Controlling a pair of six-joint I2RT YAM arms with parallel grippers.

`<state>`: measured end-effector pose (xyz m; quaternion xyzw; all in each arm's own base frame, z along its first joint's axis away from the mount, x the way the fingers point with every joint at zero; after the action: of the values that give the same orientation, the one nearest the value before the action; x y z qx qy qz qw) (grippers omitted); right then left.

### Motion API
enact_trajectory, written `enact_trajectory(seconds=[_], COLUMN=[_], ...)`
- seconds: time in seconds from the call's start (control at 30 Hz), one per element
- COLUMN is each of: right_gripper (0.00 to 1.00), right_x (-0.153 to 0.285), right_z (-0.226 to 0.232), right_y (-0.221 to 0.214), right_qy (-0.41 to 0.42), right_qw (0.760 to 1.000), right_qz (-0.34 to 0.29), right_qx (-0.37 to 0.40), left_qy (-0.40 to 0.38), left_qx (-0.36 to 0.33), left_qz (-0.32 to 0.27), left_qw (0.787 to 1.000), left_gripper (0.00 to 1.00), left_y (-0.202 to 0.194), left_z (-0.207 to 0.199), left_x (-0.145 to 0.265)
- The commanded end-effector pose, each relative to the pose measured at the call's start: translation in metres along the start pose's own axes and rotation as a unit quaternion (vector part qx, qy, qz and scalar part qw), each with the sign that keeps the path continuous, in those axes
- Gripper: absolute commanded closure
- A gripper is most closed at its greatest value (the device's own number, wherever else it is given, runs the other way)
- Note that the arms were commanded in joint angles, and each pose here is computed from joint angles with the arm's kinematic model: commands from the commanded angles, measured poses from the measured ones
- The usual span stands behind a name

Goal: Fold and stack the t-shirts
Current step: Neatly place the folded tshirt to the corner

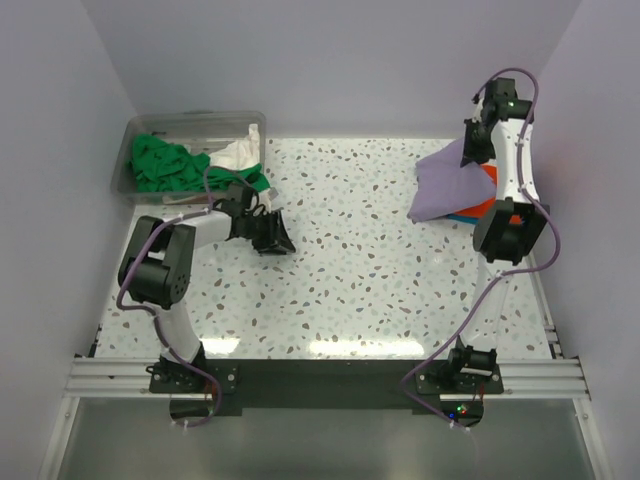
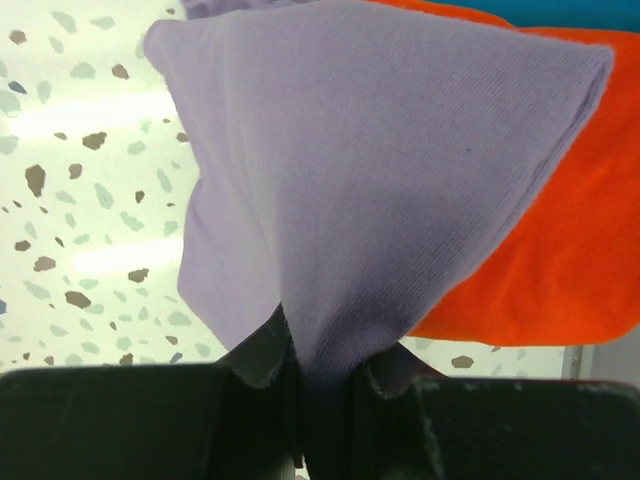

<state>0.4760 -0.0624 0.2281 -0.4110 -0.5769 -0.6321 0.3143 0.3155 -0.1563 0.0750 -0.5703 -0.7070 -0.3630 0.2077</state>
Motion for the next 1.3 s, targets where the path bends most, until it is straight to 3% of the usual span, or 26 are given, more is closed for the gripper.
enact_trajectory(seconds=[0.0, 0.4, 0.93, 1.27], right_gripper=[1.0, 1.0, 1.0, 1.0], right_x=[0.024, 0.076, 0.116, 0.108], right_z=[0.0, -0.021, -0.03, -0.046], right_y=[0.021, 0.037, 0.039, 0.035], right_qy=[0.005, 0.05, 0.133, 0.155], right_qw=[0.998, 0.988, 0.974, 0.971], right_qz=[-0.059, -0.129, -0.166, -0.154], right_qx=[-0.025, -0.064, -0.079, -0.095], left_qy=[0.005, 0.01, 0.013, 0.016], left_qx=[-0.01, -0.005, 0.0, 0.001], left_qz=[-0.011, -0.003, 0.007, 0.011], left_qw=[1.0, 1.0, 1.0, 1.0], left_gripper=[0.55, 0.55, 0.56, 0.56], left_y=[-0.003, -0.013, -0.017, -0.018], left_z=[-0.002, 0.003, 0.006, 0.007], left_x=[0.008, 0.008, 0.004, 0.003])
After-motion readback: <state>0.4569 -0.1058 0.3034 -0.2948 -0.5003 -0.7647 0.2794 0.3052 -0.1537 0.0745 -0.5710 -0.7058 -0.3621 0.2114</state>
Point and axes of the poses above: each gripper's point midway between its finger pads, its own x axis back along the fingers, its own z axis along the line the jaws close on, y = z × x, the point moved 7 cm from there along x, back along the fingers
